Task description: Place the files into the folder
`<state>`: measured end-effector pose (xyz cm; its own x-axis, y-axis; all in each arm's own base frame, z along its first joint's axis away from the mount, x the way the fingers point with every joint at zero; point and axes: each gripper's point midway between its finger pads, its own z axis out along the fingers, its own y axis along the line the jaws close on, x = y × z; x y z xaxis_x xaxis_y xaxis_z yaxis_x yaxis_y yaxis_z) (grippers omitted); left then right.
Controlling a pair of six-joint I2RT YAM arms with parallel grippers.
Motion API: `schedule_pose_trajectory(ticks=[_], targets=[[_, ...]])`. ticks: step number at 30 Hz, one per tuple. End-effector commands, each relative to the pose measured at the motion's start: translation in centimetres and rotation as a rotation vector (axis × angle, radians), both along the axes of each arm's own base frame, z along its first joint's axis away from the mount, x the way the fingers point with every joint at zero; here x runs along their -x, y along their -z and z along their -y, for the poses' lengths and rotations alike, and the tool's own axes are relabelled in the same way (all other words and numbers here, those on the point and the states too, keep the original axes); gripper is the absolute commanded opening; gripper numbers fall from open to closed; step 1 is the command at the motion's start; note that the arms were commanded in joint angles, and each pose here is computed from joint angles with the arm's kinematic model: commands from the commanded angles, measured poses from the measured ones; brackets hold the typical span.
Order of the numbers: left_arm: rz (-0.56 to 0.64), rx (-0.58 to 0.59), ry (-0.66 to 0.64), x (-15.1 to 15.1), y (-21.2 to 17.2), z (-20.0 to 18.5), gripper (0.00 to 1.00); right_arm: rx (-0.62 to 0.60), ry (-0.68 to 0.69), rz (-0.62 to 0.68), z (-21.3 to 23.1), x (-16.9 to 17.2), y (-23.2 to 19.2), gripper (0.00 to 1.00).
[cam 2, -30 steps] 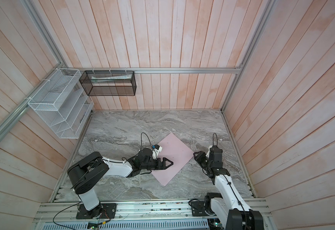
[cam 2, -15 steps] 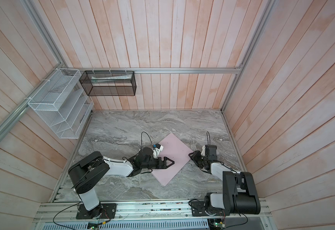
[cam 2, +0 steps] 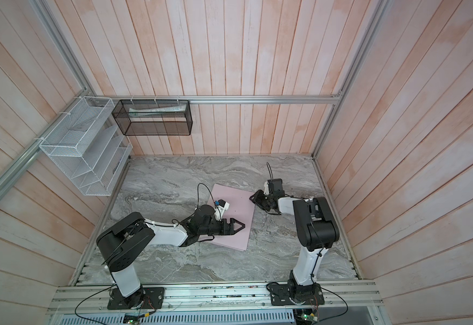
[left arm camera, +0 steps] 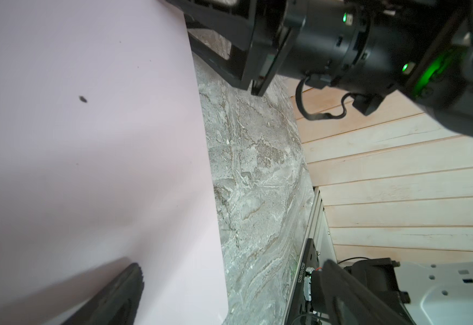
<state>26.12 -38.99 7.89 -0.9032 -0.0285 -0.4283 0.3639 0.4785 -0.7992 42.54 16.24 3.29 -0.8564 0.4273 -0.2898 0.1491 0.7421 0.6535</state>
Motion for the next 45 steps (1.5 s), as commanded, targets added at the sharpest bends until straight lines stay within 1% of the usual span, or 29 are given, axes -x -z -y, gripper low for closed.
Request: schedule_pose_trajectory(ticks=[1, 4, 7, 11, 15, 19, 23, 26, 27, 28, 30, 31, 32, 33, 35, 36, 39, 40, 41, 42, 43, 44, 45], targets=[[0.021, 0.003, 0.014, -1.1, -0.1, 0.1, 1.0, 0.117, -0.049, -0.05, -0.5, -0.7, 1.8, 0.4], [0.019, 0.005, 0.017, -1.8, 0.1, 0.1, 1.0, 0.168, -0.107, -0.036, -2.1, -2.9, 1.7, 0.4], [0.017, 0.011, 0.025, -2.2, 0.1, 0.4, 1.0, 0.213, -0.154, -0.019, -3.5, -4.4, 1.7, 0.39], [0.013, 0.009, 0.022, -2.8, 0.2, 0.3, 1.0, 0.213, -0.177, -0.016, -4.9, -4.9, 1.8, 0.39], [0.013, 0.007, 0.005, -3.5, -0.1, -0.6, 1.0, 0.216, -0.16, 0.004, -4.6, -5.1, 1.4, 0.39], [0.055, -0.028, -0.031, -4.8, -1.2, -2.4, 1.0, 0.231, -0.15, 0.047, -3.9, -6.0, -0.9, 0.39], [0.163, -0.115, -0.105, -6.6, -3.8, -5.1, 1.0, 0.273, -0.123, 0.137, -2.3, -6.8, -5.3, 0.41], [0.271, -0.2, -0.202, -7.7, -6.6, -7.8, 1.0, 0.321, -0.108, 0.205, -1.1, -6.5, -8.8, 0.47], [0.312, -0.217, -0.233, -7.9, -7.9, -8.6, 1.0, 0.329, -0.109, 0.225, -0.9, -6.1, -9.8, 0.54], [0.354, -0.226, -0.262, -8.0, -9.3, -9.3, 1.0, 0.327, -0.112, 0.242, -0.8, -5.6, -10.7, 0.66], [0.421, -0.261, -0.327, -8.1, -11.4, -11.1, 1.0, 0.308, -0.125, 0.272, -0.9, -4.5, -12.1, 0.81], [0.46, -0.284, -0.367, -8.2, -12.3, -12.2, 1.0, 0.293, -0.132, 0.291, -1.0, -3.7, -12.8, 0.95], [0.494, -0.308, -0.401, -8.2, -13.0, -13.2, 1.0, 0.281, -0.138, 0.309, -1.1, -3.0, -13.3, 0.98], [0.532, -0.346, -0.453, -8.4, -13.6, -14.6, 1.0, 0.265, -0.143, 0.34, -1.2, -2.2, -14.2, 0.98], [0.653, -0.391, -0.527, -8.2, -15.0, -16.9, 1.0, 0.246, -0.15, 0.399, -1.5, -0.4, -15.5, 0.98], [0.736, -0.403, -0.557, -7.7, -15.7, -18.1, 1.0, 0.242, -0.14, 0.427, -1.5, 0.4, -16.1, 0.98], [0.962, -0.46, -0.739, -6.2, -17.4, -23.1, 1.0, 0.263, -0.129, 0.477, -1.2, 2.0, -16.6, 0.98], [1.059, -0.507, -0.792, -5.5, -18.1, -24.9, 1.0, 0.276, -0.122, 0.48, -0.9, 2.4, -16.5, 0.98], [1.116, -0.562, -0.851, -5.0, -18.2, -26.7, 1.0, 0.291, -0.113, 0.481, -0.5, 2.5, -16.3, 0.98], [1.136, -0.63, -0.942, -4.8, -18.3, -29.1, 1.0, 0.308, -0.098, 0.486, -0.1, 2.7, -16.1, 0.98], [1.124, -0.701, -1.008, -4.9, -18.0, -31.5, 1.0, 0.324, -0.083, 0.497, 0.4, 2.8, -15.8, 0.98], [1.099, -0.739, -1.054, -5.1, -17.4, -33.5, 1.0, 0.338, -0.072, 0.511, 0.7, 2.9, -15.7, 0.98], [1.063, -0.748, -1.09, -5.4, -16.5, -35.4, 1.0, 0.353, -0.071, 0.529, 0.8, 3.0, -15.5, 0.98]])
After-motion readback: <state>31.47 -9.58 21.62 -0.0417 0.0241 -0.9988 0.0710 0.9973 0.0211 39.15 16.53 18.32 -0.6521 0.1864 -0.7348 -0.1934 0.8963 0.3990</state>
